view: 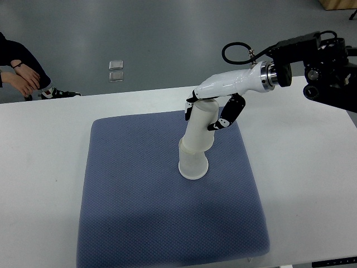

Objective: Stack paper cups
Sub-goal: 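Lower the held cup onto the cup on the pad, nesting it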

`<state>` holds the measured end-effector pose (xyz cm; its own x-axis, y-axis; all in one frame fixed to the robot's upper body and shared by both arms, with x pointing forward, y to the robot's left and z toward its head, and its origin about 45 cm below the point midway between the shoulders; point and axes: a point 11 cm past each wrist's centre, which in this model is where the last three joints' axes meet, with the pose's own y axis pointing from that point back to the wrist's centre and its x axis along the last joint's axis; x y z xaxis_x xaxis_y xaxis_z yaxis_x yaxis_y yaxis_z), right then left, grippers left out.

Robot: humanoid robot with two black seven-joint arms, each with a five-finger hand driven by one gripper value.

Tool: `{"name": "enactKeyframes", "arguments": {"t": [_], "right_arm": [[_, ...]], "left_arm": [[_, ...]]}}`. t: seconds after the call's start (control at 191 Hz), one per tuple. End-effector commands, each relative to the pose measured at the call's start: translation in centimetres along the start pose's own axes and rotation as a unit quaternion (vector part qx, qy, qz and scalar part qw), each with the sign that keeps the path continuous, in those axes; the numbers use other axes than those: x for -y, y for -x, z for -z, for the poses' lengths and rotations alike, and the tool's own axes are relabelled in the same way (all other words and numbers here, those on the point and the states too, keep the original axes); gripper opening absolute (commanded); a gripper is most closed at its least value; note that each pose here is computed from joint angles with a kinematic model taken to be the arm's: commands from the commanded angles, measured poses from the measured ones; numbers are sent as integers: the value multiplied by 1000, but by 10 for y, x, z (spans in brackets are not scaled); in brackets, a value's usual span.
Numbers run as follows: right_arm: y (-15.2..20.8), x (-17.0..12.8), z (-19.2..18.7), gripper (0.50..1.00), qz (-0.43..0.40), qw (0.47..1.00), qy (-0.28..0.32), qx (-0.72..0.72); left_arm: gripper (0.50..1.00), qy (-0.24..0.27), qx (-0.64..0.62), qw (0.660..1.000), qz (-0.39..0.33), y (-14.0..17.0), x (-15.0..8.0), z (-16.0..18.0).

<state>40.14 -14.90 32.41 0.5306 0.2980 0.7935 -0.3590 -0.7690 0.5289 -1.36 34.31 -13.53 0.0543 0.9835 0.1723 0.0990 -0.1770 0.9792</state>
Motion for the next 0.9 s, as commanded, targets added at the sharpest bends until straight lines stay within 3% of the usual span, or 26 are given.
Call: {"name": "enactKeyframes", "arguments": {"t": [0.0,0.273,0.897], "right_arm": [[-4,-1,1,643,-2,1000,0,-3],[-13,-5,3,643,-10,1000,2,-11],[2,1,2,643,-7,1000,-5,2]], "left_arm": [[1000,0,0,1000,0,0,0,0],[1000,0,0,1000,0,0,0,0],[1000,0,0,1000,0,0,0,0]]}}
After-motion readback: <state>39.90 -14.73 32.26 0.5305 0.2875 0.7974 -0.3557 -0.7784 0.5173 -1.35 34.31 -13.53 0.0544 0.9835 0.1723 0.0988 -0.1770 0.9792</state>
